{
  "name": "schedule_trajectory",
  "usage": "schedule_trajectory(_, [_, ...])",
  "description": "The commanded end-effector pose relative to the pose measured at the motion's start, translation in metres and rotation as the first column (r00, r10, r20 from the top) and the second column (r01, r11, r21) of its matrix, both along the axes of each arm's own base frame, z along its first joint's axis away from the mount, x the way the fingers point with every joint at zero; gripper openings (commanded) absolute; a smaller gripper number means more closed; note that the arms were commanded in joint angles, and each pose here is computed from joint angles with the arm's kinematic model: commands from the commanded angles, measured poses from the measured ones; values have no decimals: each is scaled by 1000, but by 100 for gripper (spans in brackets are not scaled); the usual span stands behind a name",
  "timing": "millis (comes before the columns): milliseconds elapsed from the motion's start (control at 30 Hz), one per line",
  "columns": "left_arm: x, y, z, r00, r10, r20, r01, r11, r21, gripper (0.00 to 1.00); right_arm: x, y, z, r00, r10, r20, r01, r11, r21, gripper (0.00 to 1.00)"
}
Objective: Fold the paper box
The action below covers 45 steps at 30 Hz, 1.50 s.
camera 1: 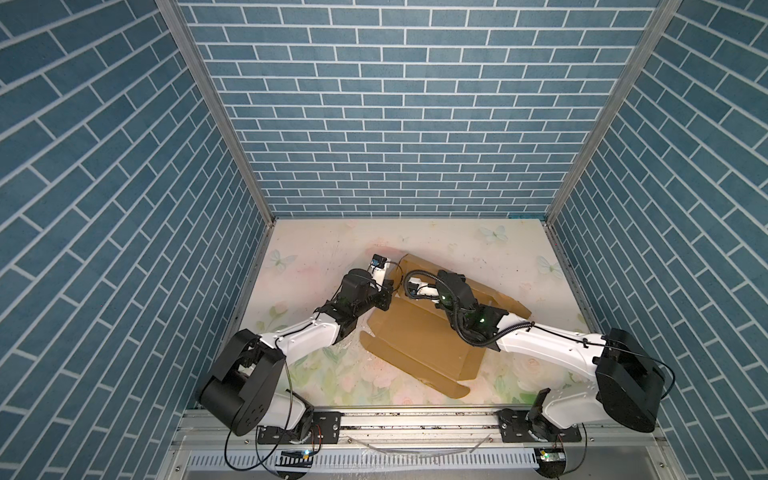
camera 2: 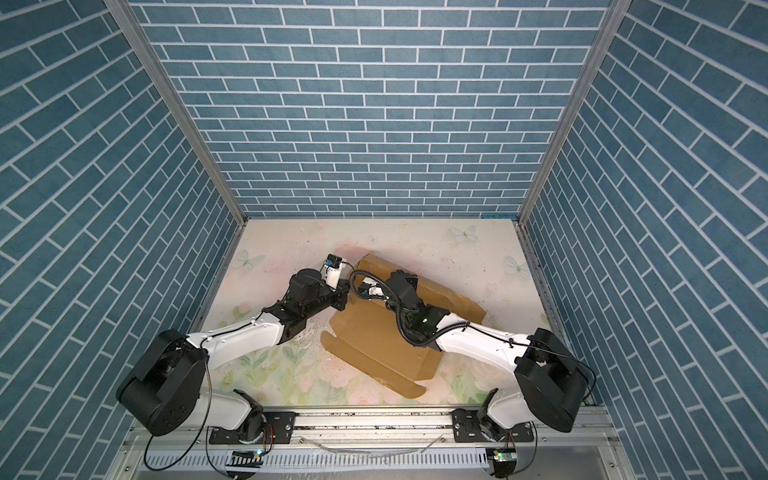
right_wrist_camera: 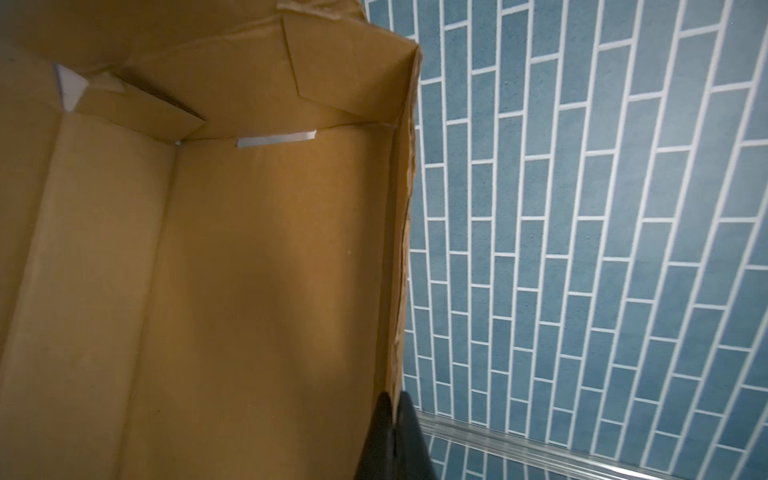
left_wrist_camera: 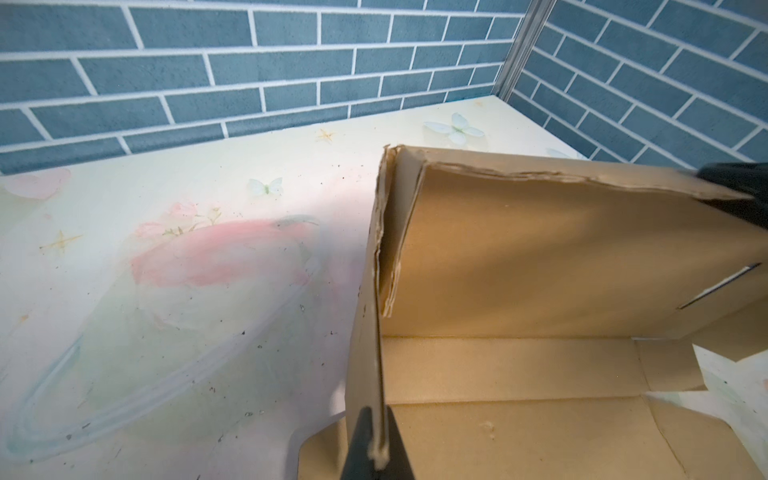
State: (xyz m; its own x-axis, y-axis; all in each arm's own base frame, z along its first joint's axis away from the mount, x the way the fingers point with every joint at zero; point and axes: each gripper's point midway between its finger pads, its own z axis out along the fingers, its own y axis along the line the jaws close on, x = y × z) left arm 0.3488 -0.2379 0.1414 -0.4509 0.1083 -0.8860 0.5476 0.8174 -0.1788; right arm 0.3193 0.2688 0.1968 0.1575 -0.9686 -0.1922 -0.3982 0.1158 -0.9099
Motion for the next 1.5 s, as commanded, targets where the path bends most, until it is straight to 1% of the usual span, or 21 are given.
schedule_trajectory(0, [-1, -4, -1, 1000, -4, 4, 4, 1000, -19, 0, -24, 18, -4, 973, 87, -213, -44, 979, 200, 8])
schedule_trajectory(100, [0, -5, -3, 1000, -5, 4, 5, 1000, -18, 0, -29, 15, -9, 932, 98, -349, 3, 960, 278, 18])
schedule_trajectory(200, [1, -5, -5, 1000, -6, 1, 6, 1000, -17, 0, -33, 10, -16, 866, 110, -488, 71, 938, 339, 26])
schedule_trajectory(267, [2, -6, -7, 1000, -6, -1, 6, 1000, -16, 0, -33, 7, -17, 824, 123, -553, 121, 915, 385, 31])
schedule_trajectory(367, [3, -7, -8, 1000, -7, -4, 7, 1000, -16, 0, -32, 2, -15, 744, 171, -646, 208, 859, 467, 36])
schedule_trajectory(433, [3, -7, -9, 1000, -9, -5, 9, 1000, -13, 0, -33, 3, -16, 677, 215, -704, 264, 822, 504, 39])
schedule_trajectory(500, [4, -8, -10, 1000, -10, -9, 10, 1000, -14, 0, -32, 4, -17, 619, 249, -745, 321, 786, 529, 40])
schedule_trajectory(533, [4, -8, -10, 1000, -12, -10, 12, 1000, -13, 0, -31, 6, -15, 592, 274, -758, 350, 760, 548, 40])
schedule_trajectory(633, [3, -8, -12, 1000, -12, -15, 12, 1000, -10, 0, -27, 9, -10, 534, 334, -777, 421, 692, 587, 41])
schedule_trajectory(767, [3, -8, -14, 1000, -11, -19, 11, 1000, -5, 0, -26, 15, -5, 457, 402, -794, 491, 630, 602, 44])
schedule_trajectory(867, [3, -8, -16, 1000, -10, -22, 10, 1000, -3, 0, -27, 20, 6, 407, 471, -783, 529, 577, 622, 48])
schedule_trajectory(1033, [4, -8, -17, 1000, -9, -22, 9, 1000, -4, 0, -20, 25, 26, 357, 540, -762, 605, 488, 629, 66])
schedule_trajectory(1100, [5, -8, -17, 1000, -7, -24, 7, 1000, -4, 0, -14, 25, 31, 340, 561, -755, 642, 448, 622, 69])
schedule_trajectory(1233, [4, -7, -20, 1000, -4, -28, 4, 1000, -1, 0, 0, 21, 42, 333, 593, -733, 705, 359, 611, 72])
schedule_trajectory(1333, [4, -6, -21, 1000, -1, -29, 1, 1000, 3, 0, 9, 17, 49, 327, 611, -721, 741, 307, 597, 73])
schedule_trajectory(1367, [4, -6, -21, 1000, 0, -28, 0, 1000, 2, 0, 12, 16, 50, 324, 612, -721, 754, 293, 588, 73])
schedule_trajectory(1467, [4, -6, -21, 1000, -1, -29, 1, 1000, 3, 0, 24, 8, 47, 326, 593, -736, 808, 229, 543, 72])
